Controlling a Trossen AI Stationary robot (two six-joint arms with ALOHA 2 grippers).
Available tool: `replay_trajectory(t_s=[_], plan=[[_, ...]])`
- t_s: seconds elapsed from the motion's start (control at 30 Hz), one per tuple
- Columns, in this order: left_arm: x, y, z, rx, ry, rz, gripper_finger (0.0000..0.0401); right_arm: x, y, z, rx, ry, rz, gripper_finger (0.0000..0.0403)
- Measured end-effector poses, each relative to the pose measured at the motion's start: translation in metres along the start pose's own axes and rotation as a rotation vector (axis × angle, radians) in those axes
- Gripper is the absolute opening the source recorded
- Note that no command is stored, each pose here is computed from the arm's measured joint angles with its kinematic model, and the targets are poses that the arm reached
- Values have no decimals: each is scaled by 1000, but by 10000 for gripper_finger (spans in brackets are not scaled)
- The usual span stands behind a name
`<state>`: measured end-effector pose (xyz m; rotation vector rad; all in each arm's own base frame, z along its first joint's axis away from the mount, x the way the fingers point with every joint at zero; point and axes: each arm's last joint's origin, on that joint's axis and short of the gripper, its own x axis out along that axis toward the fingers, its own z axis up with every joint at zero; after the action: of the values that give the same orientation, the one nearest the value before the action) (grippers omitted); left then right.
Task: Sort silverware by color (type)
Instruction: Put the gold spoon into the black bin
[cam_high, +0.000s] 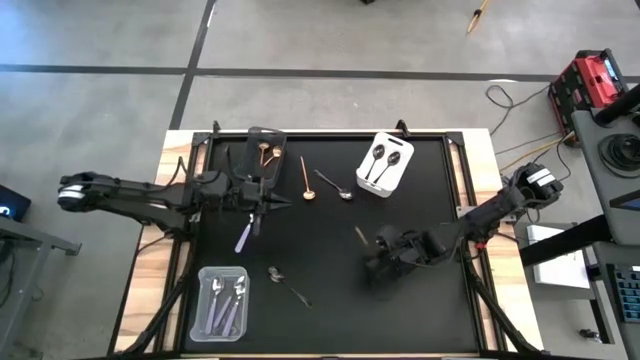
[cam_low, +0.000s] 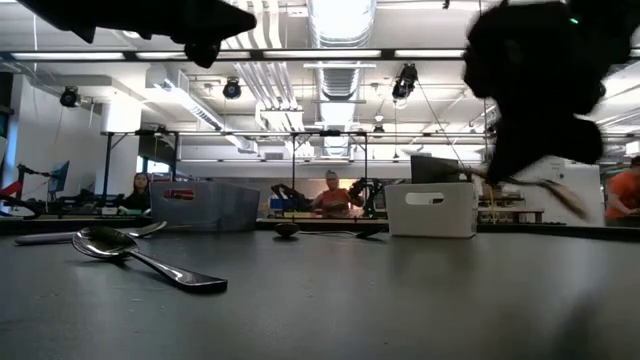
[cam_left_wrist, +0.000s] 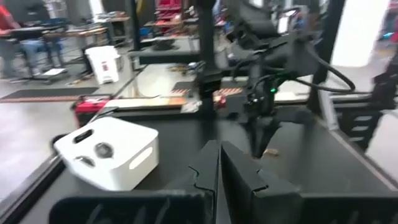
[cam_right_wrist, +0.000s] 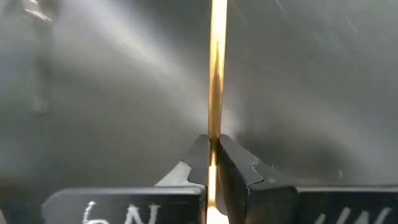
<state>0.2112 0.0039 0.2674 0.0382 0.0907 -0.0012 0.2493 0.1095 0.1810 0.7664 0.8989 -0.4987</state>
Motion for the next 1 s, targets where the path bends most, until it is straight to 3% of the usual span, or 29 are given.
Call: replay_trajectory(t_s=[0.37,0.63,0.87,1.0], plan=[[22,-3,-7,-55,-50,-123,69,-1,28,48,-295,-343,282,9],[35,-4,-11,-93,-90,-133,120,-6,40,73,-500,-513,460,9],[46,-9,-14,-83,-154,-316,134,-15,50,83,-648,-633,611,9],[55,-10,-17,-100,-220,-344,135,-18,52,85,-696,-652,670,9]])
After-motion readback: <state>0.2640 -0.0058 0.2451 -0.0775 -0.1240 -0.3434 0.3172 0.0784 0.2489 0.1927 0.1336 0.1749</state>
